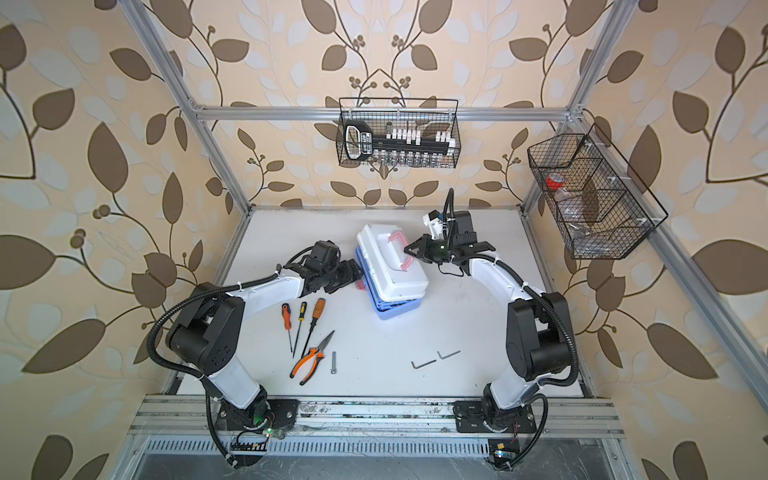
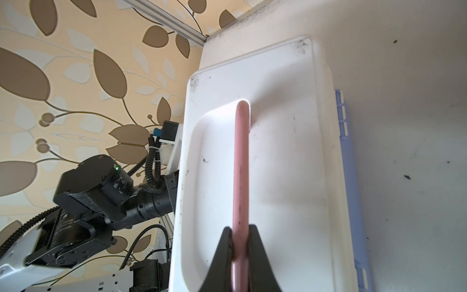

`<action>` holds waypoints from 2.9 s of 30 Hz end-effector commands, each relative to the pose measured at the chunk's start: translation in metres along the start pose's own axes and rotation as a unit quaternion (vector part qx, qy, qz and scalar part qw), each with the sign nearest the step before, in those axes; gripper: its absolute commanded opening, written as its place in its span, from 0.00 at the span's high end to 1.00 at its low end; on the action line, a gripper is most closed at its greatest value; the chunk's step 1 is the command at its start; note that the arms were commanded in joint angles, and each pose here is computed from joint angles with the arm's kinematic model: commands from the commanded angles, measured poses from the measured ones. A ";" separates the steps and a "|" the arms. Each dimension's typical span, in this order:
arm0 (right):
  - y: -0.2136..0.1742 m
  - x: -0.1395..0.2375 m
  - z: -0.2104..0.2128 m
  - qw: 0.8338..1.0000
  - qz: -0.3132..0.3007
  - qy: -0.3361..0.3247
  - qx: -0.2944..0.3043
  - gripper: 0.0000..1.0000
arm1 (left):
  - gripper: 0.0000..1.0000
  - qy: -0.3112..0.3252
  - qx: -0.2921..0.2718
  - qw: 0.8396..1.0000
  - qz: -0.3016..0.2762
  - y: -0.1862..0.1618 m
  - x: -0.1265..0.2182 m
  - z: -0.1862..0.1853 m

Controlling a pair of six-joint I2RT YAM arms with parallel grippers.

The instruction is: Pack the tool kit

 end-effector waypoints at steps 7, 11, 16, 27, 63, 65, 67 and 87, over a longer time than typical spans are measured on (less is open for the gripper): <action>0.008 0.004 -0.001 0.999 -0.018 0.026 0.005 0.90 | 0.21 -0.027 -0.005 1.000 -0.011 0.006 0.002 -0.015; 0.006 0.003 -0.002 1.000 -0.016 0.026 0.004 0.90 | 0.21 -0.033 -0.002 0.999 -0.005 0.006 -0.005 -0.017; 0.005 0.002 -0.003 1.000 -0.016 0.025 0.003 0.90 | 0.21 -0.040 0.002 0.999 -0.002 0.007 -0.010 -0.019; 0.002 -0.002 -0.008 1.000 -0.010 0.026 -0.004 0.90 | 0.20 -0.076 0.009 0.997 0.010 0.006 -0.011 -0.029; 0.004 0.015 -0.051 0.986 -0.072 0.105 -0.110 0.92 | 0.08 -0.051 0.005 0.999 0.009 0.004 -0.011 -0.016; 0.004 0.016 -0.053 0.985 -0.072 0.105 -0.113 0.92 | 0.07 -0.048 0.005 0.999 0.005 0.005 -0.009 -0.016; 0.004 0.017 -0.055 0.985 -0.074 0.105 -0.115 0.92 | 0.07 -0.047 0.006 0.999 0.001 0.005 -0.007 -0.016; -0.001 0.018 -0.072 0.984 -0.075 0.092 -0.134 0.93 | 0.01 -0.080 0.025 0.996 0.004 0.011 -0.015 -0.023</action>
Point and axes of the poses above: each gripper's point midway between its finger pads, its own x axis back along the fingers, its own z axis along the line the jaws close on, y = z × x, the point moved 7 cm from there along x, back along the fingers, and after that the axes turned 12 degrees about x, right-handed, at the moved point
